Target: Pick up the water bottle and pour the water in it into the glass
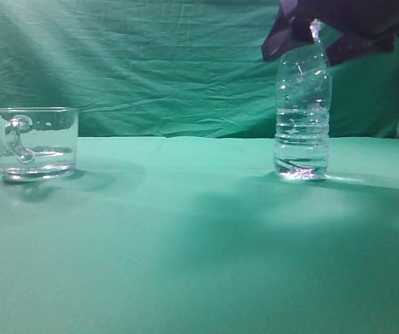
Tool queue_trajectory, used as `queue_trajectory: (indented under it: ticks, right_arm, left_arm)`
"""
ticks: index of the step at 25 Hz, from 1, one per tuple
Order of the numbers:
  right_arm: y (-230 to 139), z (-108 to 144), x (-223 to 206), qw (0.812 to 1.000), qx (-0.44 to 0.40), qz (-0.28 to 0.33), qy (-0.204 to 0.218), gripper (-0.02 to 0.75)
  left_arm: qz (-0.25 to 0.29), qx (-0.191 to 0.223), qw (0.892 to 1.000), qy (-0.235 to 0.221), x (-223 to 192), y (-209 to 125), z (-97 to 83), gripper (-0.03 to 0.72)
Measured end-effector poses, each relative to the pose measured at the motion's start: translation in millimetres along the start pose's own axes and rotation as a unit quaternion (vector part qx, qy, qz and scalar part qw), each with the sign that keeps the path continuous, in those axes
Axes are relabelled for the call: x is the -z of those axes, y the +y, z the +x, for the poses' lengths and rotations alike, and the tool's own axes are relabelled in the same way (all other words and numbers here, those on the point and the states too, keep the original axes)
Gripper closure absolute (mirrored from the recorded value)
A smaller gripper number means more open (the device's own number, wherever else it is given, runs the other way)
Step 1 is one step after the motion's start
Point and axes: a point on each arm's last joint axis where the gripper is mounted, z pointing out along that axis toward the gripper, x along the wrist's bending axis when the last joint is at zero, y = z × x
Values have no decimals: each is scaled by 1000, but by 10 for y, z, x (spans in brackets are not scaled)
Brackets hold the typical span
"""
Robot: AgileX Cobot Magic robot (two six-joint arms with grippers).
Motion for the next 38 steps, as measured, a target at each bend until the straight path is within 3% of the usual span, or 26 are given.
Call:
queue_trajectory:
  ticks: [8,11,15,18,24,29,34,38]
  right_arm:
    - [518,53,497,997,14,-78,-11,106]
    - [678,67,743,995,18,-94,-24,297]
    - [844,80,1168,994,16,-100,-51,616]
    - [916,91,1510,992,0,-104,-72,738]
    - [971,128,2168,987,-34,-123,-101,738]
    - [878,212,2653,980,-128,-123,-85,738]
    - [680,250,2976,984,-130,-76,-98,738]
    - [610,259,3073,989,-82,-56,-106,738]
  left_arm:
    - [0,0,1000,0,0,0,0,688]
    - [0,0,1000,0,0,0,0,688]
    - [0,0,1000,0,0,0,0,688]
    - [0,0,1000,0,0,0,0,688]
    - [0,0,1000,0,0,0,0,688]
    - [0,0,1000,0,0,0,0,688]
    - [0,0,1000,0,0,0,0,688]
    - [0,0,1000,0,0,0,0,688]
